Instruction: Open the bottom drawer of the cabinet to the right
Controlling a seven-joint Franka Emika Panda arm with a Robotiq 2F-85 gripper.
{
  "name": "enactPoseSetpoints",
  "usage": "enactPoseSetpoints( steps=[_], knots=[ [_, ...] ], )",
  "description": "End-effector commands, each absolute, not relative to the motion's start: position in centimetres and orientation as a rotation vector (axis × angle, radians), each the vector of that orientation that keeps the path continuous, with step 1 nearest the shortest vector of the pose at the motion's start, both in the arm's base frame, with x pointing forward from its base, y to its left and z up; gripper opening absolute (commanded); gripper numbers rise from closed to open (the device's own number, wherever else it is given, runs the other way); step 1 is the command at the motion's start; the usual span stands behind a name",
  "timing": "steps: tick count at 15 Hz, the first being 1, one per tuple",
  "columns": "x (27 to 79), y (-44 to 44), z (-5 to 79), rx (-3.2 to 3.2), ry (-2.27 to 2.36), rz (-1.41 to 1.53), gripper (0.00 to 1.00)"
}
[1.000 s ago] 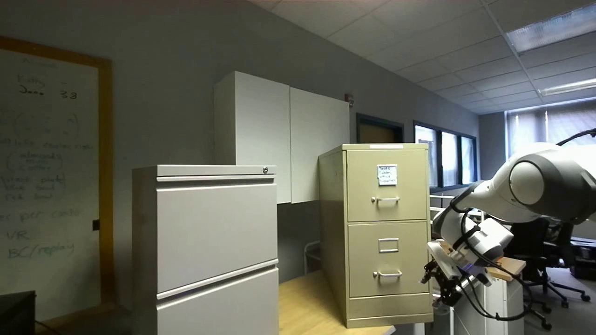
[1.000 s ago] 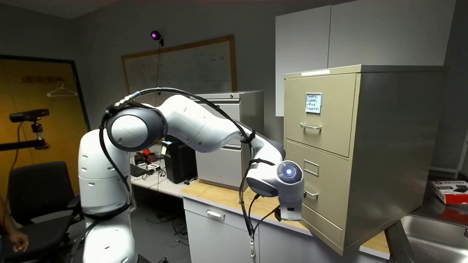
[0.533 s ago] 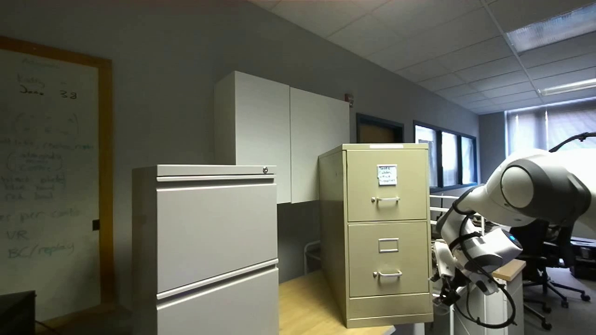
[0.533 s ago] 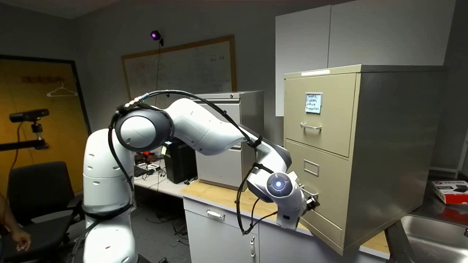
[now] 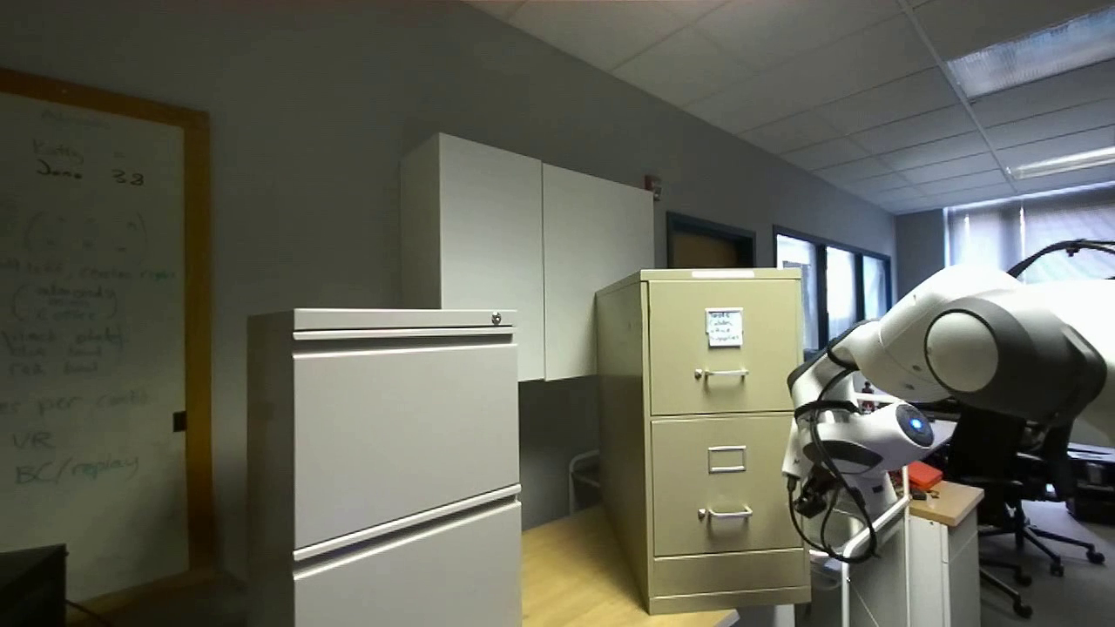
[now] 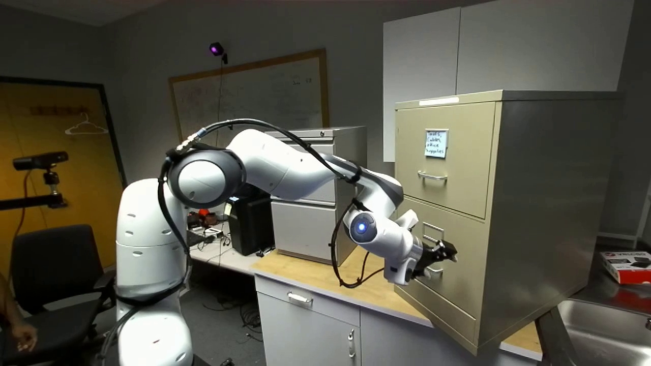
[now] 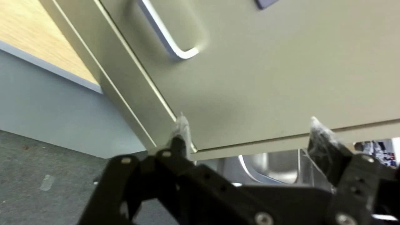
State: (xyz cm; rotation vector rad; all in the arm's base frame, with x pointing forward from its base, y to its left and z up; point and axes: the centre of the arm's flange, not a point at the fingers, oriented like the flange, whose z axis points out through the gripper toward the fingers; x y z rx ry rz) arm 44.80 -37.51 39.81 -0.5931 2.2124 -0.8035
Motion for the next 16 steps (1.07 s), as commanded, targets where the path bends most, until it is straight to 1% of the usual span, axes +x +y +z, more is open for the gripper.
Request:
enactPoseSetpoints(
  steps=[1,9,16],
  knots=[
    [47.8,-36.3,39.3,-0.606,2.193,-0.923,1.00],
    [50.1,-34.6,35.4,-0.715,2.235,-0.930,1.00],
    [55.3,-34.5,36.2,-0.872,2.155,-0.993,1.00]
  ],
)
